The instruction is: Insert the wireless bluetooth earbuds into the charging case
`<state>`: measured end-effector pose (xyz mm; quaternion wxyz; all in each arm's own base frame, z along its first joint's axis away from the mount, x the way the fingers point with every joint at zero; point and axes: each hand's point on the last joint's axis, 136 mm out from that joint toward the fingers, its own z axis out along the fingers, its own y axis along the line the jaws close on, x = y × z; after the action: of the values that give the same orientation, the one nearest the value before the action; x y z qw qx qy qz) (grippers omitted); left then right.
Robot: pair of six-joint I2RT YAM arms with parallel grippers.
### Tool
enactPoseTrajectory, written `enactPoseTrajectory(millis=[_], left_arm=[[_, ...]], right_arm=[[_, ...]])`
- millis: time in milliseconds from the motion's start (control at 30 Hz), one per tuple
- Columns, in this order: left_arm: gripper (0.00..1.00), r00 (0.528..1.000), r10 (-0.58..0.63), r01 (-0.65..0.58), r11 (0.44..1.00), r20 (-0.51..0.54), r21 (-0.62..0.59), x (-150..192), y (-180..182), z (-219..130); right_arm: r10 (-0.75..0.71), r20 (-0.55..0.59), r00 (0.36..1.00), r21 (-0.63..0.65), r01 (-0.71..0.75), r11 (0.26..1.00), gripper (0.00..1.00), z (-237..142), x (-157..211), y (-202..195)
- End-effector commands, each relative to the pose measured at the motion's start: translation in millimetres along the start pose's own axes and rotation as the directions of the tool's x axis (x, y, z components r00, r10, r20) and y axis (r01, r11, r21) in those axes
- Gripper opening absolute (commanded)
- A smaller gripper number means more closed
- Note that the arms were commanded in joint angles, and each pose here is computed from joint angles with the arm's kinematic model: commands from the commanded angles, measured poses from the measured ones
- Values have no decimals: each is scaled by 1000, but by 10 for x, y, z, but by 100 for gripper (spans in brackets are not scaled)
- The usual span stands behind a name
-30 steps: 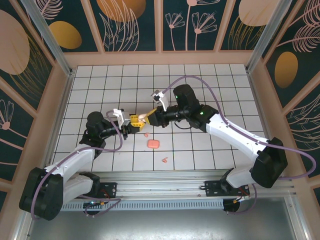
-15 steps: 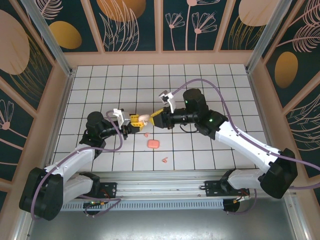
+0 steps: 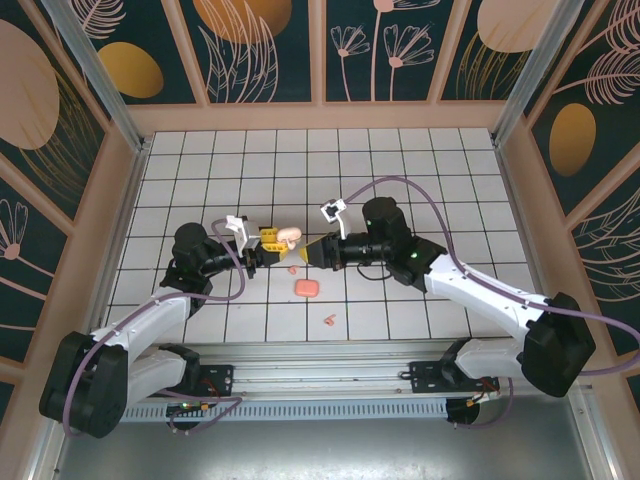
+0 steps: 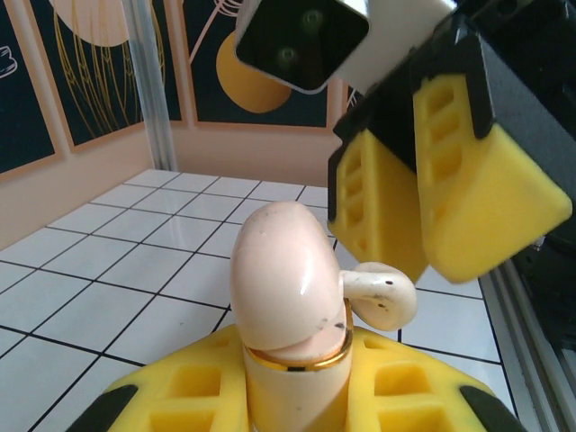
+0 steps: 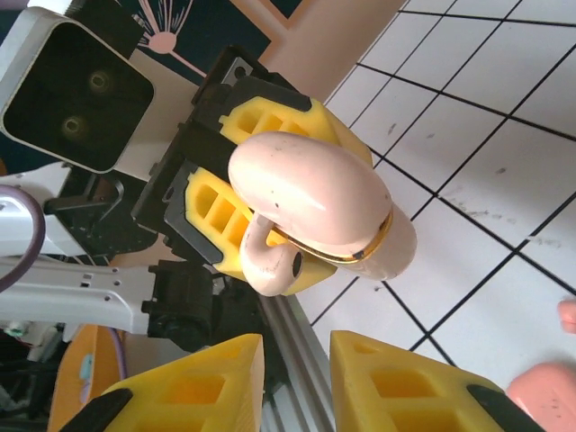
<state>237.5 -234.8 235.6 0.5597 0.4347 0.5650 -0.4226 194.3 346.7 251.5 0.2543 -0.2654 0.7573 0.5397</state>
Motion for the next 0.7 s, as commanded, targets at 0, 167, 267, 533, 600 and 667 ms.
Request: enactPoseTrajectory(millis=[0, 167, 267, 533, 600, 667], left_arm=[[18, 998, 44, -44, 999, 41, -1, -183, 25, 24], [18, 998, 44, -44, 999, 42, -2, -187, 24, 22], [18, 998, 45, -45, 999, 42, -2, -188, 28, 22], [18, 998, 46, -46, 999, 42, 0, -187, 20, 21], [18, 998, 46, -47, 999, 42, 0, -189, 19, 21], [18, 998, 45, -45, 999, 42, 1, -186, 17, 21]], right_arm=[[-29, 80, 996, -107, 38, 994, 27, -45, -197, 299], [-28, 88, 996, -127, 39, 991, 27, 2, -225, 313], [-32, 90, 995, -127, 43, 991, 27, 32, -248, 304], [-24, 71, 997, -111, 32, 993, 32, 94, -241, 240], [-25, 71, 997, -116, 34, 993, 32, 111, -247, 243], [-27, 69, 997, -118, 35, 992, 32, 131, -251, 241]])
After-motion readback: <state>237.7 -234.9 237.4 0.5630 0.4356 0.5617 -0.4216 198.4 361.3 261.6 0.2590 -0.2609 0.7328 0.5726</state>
